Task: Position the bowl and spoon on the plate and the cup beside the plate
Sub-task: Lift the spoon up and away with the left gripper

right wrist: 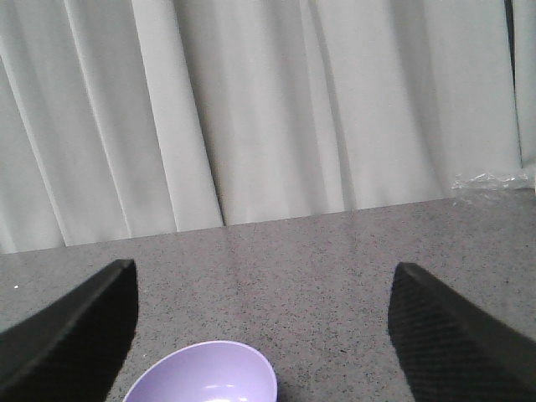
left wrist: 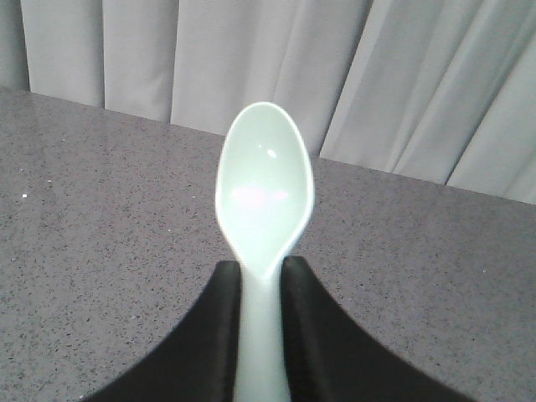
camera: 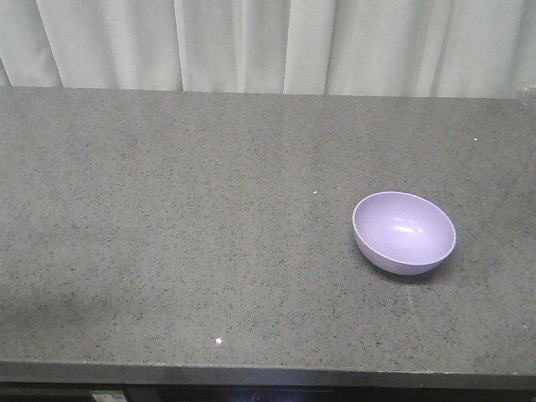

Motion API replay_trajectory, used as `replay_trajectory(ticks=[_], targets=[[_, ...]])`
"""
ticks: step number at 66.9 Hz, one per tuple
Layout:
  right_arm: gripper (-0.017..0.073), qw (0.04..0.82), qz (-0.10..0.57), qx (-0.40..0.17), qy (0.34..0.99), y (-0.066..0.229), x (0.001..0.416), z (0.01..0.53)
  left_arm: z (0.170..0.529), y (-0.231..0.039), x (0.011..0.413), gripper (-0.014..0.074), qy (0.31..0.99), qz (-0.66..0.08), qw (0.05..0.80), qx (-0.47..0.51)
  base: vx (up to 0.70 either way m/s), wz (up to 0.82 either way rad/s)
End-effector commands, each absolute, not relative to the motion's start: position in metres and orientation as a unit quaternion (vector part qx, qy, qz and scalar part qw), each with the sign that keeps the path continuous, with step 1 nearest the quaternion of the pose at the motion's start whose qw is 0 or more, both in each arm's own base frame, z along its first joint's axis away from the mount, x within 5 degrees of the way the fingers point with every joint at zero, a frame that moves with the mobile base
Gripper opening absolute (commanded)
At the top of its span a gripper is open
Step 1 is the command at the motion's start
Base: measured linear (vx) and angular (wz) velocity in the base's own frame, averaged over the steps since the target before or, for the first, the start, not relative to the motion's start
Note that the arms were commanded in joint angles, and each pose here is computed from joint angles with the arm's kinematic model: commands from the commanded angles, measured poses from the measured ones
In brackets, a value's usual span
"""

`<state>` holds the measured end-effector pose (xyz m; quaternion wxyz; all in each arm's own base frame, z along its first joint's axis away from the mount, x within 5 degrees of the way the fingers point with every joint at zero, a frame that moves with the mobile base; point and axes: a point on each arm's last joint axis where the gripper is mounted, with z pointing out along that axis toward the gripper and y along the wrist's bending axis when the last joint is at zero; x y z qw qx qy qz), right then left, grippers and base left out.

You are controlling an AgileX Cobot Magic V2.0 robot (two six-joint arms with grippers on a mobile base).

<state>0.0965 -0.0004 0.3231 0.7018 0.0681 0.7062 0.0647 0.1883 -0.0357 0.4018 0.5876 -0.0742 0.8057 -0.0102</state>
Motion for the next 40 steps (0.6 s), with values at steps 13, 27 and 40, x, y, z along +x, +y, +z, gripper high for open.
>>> replay_trajectory(ticks=[13, 27, 40], targets=[[0.0569, 0.736, 0.074, 0.072, 0.669, -0.001, 0.097, 0.342, 0.414, -0.036, 0.186, -0.0007, 0.786, -0.019, 0.615, -0.062, 0.00, 0.00], [0.0564, 0.695, 0.045, 0.045, 0.716, 0.000, 0.104, 0.369, 0.414, -0.036, 0.186, -0.0007, 0.786, -0.019, 0.615, -0.062, 0.00, 0.00], [0.0564, 0.727, 0.054, 0.052, 0.682, 0.000, 0.118, 0.398, 0.414, -0.036, 0.186, -0.0007, 0.786, -0.019, 0.615, -0.062, 0.00, 0.00]])
